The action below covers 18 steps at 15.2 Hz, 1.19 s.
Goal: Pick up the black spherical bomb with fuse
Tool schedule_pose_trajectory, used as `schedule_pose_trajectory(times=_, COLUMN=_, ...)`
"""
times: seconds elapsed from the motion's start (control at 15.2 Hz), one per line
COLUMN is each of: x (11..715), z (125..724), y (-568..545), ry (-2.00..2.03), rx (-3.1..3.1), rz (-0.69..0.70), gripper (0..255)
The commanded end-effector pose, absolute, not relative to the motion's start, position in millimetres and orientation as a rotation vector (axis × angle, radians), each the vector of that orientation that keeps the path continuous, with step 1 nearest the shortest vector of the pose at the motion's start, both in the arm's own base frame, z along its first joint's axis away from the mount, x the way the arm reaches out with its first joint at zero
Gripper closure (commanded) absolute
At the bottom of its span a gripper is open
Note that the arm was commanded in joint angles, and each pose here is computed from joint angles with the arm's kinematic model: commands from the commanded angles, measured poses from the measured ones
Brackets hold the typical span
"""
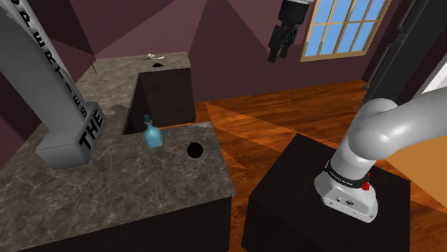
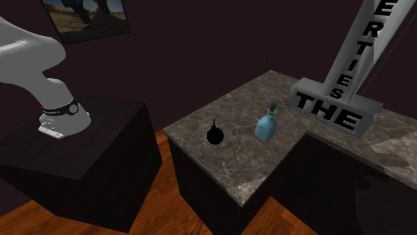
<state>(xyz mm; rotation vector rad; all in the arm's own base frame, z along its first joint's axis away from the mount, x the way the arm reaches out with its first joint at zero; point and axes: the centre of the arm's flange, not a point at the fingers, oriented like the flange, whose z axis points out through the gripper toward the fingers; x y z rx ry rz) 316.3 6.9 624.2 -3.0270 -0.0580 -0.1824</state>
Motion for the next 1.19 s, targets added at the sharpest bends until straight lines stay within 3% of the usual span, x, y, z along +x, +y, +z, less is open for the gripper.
schedule_pose_trajectory(times=0.0, x=316, z=624, y=7, ry=-0.058, rx=-3.027, rz=-0.182, gripper=0)
schedule_pose_trajectory(times=1.12, x=440, z=450, y=85, ry=-0.174, rx=-3.126, rz=-0.192, gripper=0)
